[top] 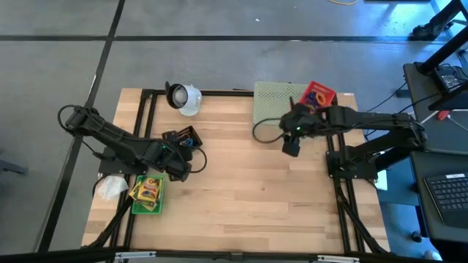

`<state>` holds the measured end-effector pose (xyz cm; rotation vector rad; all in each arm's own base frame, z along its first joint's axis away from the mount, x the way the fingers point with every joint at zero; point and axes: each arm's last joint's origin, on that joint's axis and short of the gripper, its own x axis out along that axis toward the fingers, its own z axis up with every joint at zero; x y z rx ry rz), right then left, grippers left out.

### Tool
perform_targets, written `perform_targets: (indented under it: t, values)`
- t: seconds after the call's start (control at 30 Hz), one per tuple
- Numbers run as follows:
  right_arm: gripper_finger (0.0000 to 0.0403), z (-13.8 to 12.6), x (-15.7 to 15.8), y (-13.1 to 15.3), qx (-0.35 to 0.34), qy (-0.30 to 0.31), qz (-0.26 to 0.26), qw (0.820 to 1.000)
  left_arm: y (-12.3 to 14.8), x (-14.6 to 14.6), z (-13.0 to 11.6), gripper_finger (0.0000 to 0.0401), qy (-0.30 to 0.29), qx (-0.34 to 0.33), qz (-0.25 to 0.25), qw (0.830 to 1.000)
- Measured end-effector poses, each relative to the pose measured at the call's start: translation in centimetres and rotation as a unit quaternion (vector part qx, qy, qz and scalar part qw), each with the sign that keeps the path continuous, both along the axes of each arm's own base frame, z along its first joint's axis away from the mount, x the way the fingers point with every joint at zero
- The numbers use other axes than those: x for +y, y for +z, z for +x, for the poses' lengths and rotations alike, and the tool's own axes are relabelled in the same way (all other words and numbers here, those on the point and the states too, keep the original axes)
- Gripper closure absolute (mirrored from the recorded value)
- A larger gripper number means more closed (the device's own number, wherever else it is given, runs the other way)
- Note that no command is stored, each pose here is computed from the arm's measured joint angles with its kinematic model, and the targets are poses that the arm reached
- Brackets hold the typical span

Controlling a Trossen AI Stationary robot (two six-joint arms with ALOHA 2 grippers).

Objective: Pick & Place Office Desk Supplies
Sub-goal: Put the black bin on the shelf

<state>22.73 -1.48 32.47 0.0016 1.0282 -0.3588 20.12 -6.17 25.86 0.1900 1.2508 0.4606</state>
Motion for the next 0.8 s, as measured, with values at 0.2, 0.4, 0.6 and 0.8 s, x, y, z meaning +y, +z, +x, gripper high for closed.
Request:
perform_targets:
  t: [0.2, 0.4, 0.6, 0.8]
  values:
    - [0.0206, 1.8, 1.5, -1.7, 0.036, 0.027, 0.002, 0.999, -3.5, 1.3, -1.1, 0.0221, -0.013, 0.089, -0.022, 0.996]
    - [0.0206, 2.5, 2.9, -2.6, 0.056, 0.050, 0.002, 0.997, -6.2, 1.7, -1.8, 0.0221, -0.078, 0.143, -0.052, 0.985]
    - [0.0206, 2.6, 3.8, -2.8, 0.054, 0.053, 0.009, 0.997, -7.2, 1.8, -2.3, 0.0221, -0.164, 0.188, -0.040, 0.968]
    - [0.0206, 2.5, 4.4, -2.8, 0.051, 0.053, 0.014, 0.997, -7.2, 1.8, -2.3, 0.0221, -0.244, 0.215, -0.036, 0.945]
